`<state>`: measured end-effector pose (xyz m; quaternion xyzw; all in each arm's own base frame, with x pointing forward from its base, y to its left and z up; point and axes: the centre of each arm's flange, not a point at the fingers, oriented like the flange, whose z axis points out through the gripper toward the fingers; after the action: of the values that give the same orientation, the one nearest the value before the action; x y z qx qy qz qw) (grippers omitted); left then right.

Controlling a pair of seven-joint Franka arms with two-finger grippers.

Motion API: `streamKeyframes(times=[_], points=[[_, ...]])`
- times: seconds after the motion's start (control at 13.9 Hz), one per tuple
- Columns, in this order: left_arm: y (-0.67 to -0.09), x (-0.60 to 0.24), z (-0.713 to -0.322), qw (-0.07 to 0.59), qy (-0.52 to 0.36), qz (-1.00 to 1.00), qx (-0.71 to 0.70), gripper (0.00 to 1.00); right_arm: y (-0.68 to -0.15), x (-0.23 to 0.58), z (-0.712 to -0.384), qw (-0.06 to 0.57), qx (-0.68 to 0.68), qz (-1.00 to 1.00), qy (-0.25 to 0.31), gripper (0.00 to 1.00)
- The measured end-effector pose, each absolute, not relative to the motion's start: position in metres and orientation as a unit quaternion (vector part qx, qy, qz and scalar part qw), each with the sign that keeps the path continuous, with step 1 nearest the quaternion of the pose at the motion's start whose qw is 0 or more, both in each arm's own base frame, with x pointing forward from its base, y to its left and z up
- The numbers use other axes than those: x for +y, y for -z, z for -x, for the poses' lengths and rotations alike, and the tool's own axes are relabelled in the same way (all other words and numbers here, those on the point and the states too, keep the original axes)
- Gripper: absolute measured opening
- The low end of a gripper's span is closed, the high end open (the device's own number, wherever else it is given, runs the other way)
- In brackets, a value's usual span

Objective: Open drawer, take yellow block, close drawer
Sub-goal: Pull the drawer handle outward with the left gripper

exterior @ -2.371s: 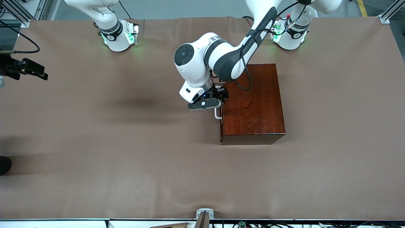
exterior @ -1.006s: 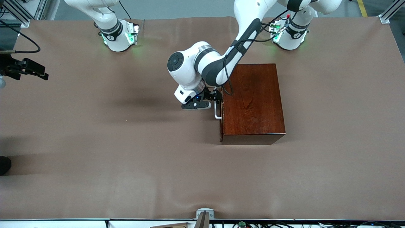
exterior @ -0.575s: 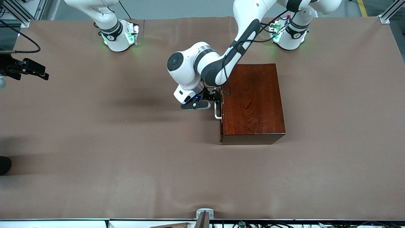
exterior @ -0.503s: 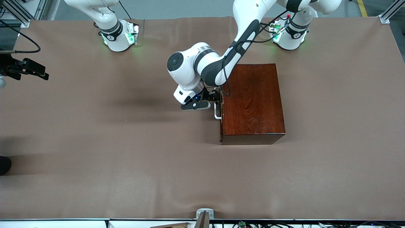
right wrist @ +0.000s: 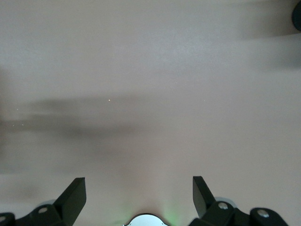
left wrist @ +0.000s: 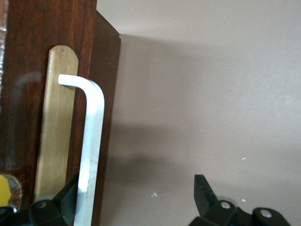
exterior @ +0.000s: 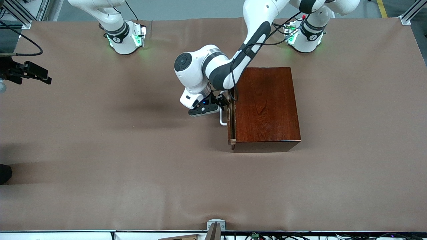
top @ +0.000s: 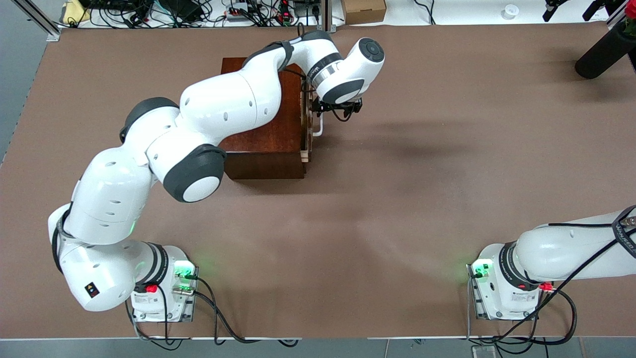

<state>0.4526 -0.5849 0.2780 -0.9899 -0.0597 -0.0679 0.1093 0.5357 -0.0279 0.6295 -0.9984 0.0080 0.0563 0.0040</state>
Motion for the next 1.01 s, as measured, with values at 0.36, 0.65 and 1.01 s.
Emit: streamKeyframes(times=[0.36,0.65,1.01], points=[[-0.280,-0.595,-0.450,0.079,0.084,0.989,-0.094,1.00,-0.629,-0.023,-0.536,0.003,0.025,0.998,-0.058,1.00],[-0.283,-0.603,-0.448,0.055,0.095,0.987,-0.118,1.00,-0.629,0.000,-0.535,-0.002,0.068,0.996,-0.063,1.00],[-0.289,-0.614,-0.444,0.027,0.106,0.985,-0.132,1.00,-0.625,0.014,-0.531,0.000,0.131,0.988,-0.082,1.00]])
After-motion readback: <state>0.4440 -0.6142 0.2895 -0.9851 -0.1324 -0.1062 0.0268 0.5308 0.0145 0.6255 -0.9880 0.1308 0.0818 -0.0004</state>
